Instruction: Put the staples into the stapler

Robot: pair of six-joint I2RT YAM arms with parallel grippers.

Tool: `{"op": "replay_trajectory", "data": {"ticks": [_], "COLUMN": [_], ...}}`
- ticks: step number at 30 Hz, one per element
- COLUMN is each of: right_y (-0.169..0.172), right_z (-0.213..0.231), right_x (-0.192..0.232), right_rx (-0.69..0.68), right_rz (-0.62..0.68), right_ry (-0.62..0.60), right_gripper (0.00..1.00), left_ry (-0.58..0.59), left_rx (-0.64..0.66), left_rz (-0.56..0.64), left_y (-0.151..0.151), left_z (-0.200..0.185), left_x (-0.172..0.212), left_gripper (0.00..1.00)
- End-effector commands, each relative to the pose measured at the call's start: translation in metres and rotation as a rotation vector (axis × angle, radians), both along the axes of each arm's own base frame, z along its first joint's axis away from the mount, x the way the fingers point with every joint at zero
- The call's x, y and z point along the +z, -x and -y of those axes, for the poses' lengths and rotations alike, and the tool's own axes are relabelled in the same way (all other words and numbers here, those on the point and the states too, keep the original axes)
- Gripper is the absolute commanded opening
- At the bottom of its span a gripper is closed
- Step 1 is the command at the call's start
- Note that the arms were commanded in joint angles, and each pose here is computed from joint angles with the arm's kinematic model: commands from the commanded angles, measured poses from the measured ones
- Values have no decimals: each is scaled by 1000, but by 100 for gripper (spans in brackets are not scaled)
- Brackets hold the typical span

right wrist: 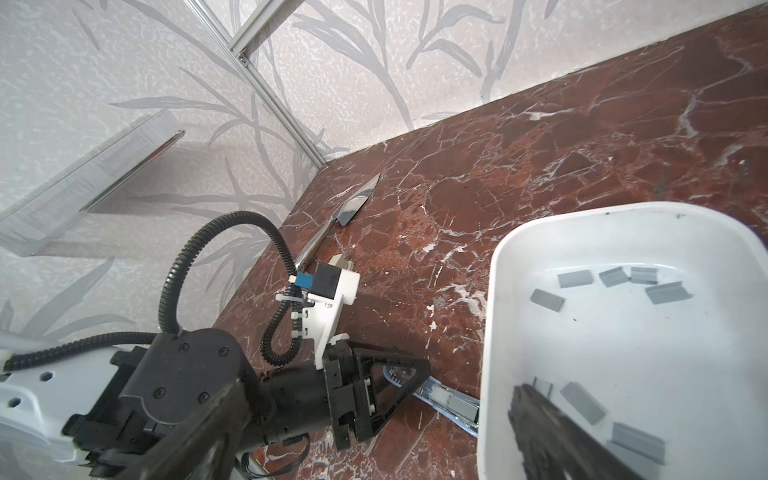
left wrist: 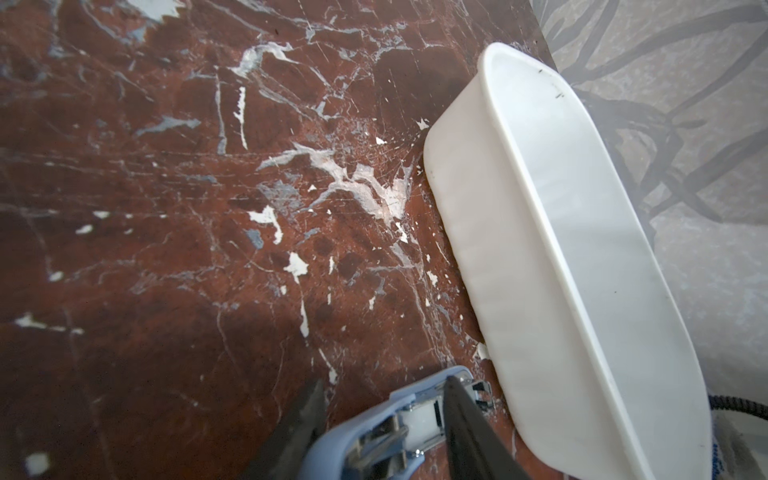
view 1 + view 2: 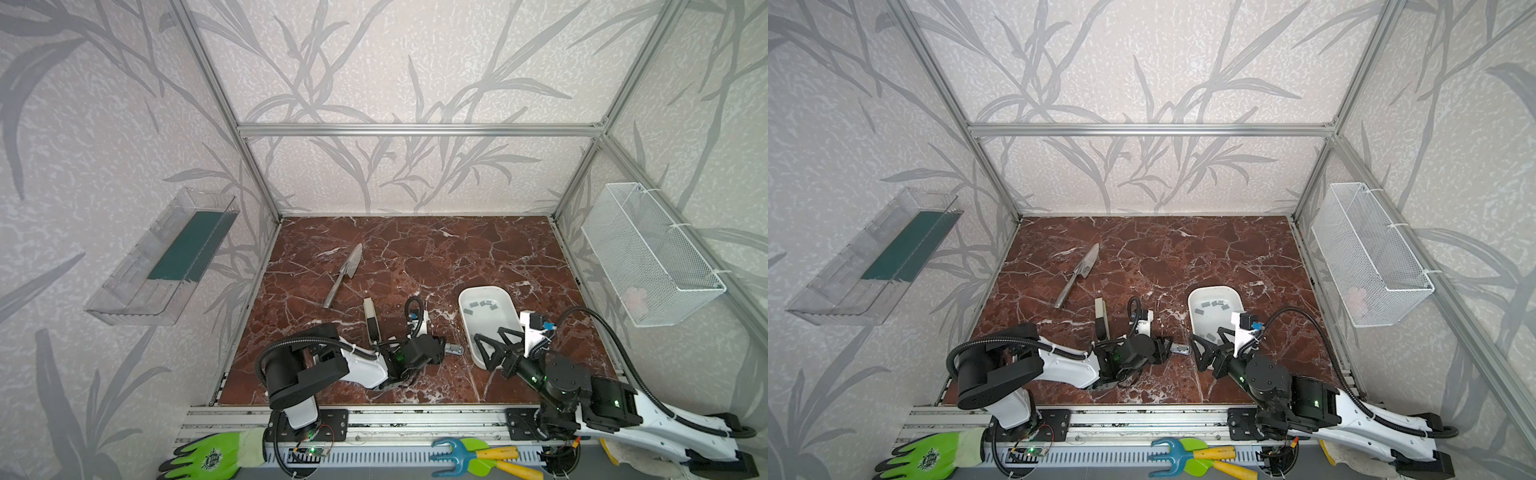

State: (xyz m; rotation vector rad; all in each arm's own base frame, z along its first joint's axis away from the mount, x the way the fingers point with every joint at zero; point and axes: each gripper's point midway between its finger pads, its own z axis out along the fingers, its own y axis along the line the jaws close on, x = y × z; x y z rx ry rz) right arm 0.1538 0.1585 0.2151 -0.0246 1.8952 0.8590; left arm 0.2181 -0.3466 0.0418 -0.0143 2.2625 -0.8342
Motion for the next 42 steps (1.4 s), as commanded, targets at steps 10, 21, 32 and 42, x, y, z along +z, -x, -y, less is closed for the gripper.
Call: {"op": "replay_trajectory", "data": {"ticks": [10, 21, 32, 42], "right_y": [-4, 4, 3, -11], "right_z": [12, -45, -106, -105], "right_x": [-9, -18, -69, -123], "right_rx": [-48, 175, 327, 324], "right_rz": [10, 100, 77, -69], "right_ry": [58, 188, 320, 387], "right_gripper": [99, 100, 84, 79], "left_ry": [-26, -101, -311, -327], "left_rx": [34, -192, -513, -536], "left_rz": [35, -14, -123, -72], "left_y": [-16, -43, -9, -5], "left_z": [-3, -23, -28, -38], "left_x": [4, -3, -14, -4], "left_gripper": [22, 11, 3, 2]}}
